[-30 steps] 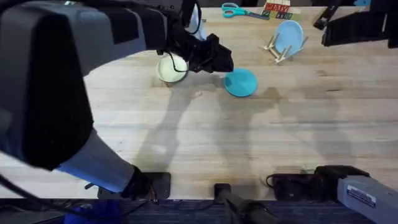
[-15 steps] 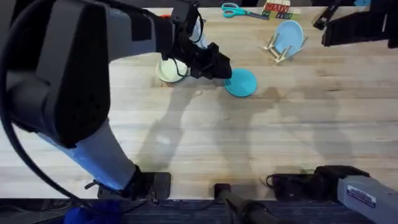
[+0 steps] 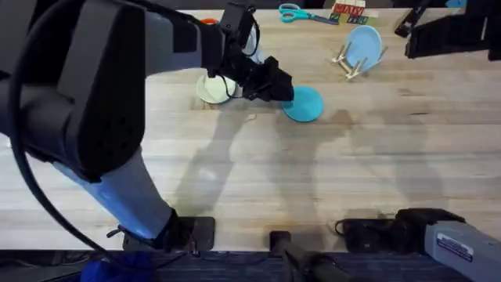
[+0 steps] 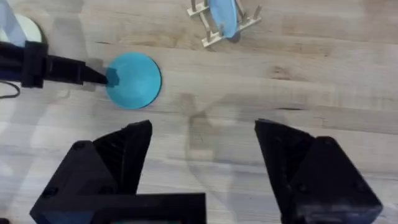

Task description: Pick up the plates from the table one by one and place each into a slot on the dish rack.

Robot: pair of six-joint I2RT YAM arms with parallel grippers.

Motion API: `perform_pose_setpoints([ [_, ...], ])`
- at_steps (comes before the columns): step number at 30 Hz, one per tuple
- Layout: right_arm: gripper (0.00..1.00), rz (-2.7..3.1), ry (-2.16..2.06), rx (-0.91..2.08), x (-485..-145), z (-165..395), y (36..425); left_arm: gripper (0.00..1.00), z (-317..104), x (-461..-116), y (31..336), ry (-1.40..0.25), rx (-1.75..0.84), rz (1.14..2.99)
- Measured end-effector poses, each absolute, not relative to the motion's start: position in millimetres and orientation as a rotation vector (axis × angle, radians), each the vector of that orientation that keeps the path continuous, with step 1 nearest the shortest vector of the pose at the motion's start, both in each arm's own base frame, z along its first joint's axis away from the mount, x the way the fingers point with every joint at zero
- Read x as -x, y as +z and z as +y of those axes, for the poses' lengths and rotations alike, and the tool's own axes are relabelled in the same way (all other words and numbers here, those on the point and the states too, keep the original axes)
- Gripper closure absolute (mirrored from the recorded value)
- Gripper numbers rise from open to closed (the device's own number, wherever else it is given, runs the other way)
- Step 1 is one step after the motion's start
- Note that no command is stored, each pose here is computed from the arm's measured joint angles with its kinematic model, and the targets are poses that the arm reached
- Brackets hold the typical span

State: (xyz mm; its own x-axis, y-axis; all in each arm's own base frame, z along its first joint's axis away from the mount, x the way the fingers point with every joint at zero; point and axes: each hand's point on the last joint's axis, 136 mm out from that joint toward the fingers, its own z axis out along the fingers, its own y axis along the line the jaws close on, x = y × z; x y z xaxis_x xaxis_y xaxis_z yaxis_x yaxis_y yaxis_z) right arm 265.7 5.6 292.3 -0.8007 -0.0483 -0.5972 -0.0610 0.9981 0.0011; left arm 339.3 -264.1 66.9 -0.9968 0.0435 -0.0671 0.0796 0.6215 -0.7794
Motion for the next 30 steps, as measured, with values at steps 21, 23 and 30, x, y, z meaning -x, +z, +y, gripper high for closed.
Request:
perform_pose_setpoints([
  [21,0.007,2.501,0.027,0.076,-265.7,5.6,292.2,0.961,-263.2,-346.2,66.2,-1.312,-0.104,2.771],
  [23,0.008,2.501,0.027,0.076,-265.7,5.6,292.3,0.961,-263.3,-346.1,66.2,-1.313,-0.100,2.772],
  [30,0.007,2.501,0.027,0.076,-265.7,5.6,292.3,0.961,-263.0,-346.4,65.9,-1.309,-0.094,2.774],
])
